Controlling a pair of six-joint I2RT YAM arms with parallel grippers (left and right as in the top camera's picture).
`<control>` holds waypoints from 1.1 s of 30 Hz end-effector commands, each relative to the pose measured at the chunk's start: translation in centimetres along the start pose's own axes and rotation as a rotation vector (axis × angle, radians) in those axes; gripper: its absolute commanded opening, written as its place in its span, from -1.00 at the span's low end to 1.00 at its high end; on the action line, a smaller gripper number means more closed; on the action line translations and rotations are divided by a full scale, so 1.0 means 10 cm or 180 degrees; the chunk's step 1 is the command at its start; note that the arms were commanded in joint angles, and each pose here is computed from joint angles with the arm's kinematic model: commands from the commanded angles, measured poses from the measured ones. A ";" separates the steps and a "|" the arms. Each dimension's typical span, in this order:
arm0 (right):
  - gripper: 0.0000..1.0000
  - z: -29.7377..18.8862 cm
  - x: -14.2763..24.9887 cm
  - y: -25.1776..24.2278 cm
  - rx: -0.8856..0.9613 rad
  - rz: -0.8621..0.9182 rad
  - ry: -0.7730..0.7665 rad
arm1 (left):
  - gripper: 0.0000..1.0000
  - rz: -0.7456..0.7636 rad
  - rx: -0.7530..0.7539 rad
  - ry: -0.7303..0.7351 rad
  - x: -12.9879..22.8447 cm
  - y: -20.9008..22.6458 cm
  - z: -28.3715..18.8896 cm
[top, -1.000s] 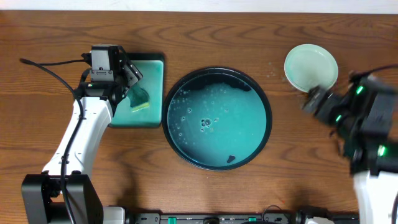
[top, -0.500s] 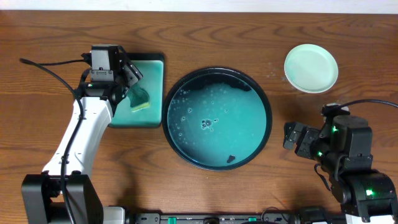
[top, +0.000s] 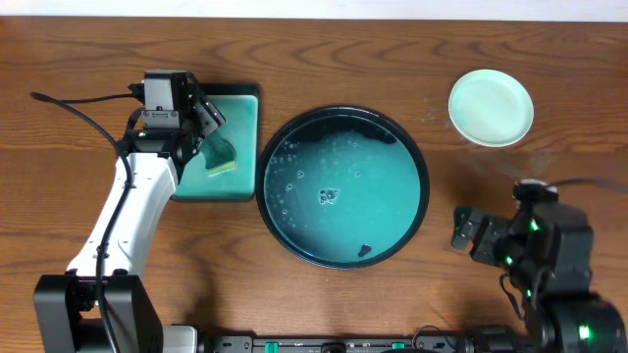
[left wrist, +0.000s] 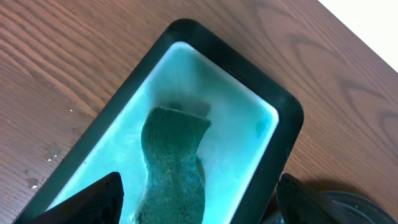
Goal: Clean dirty plates on tray and stack at the side
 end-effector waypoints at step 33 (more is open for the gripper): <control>0.99 0.63 0.36 -0.14 -0.0393 -0.0974 -0.2364 | 0.58 0.0033 -0.0021 -0.0016 -0.03 0.01 0.01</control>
Point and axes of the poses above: each gripper's point midway between its finger pads, its own z axis out along the fingers, its own y axis along the line the jaws close on, x = y × z, the point moved 6 cm from there along -z, back along the fingers, and after that the axes turned 5 degrees about -z, right-handed, at the moved point
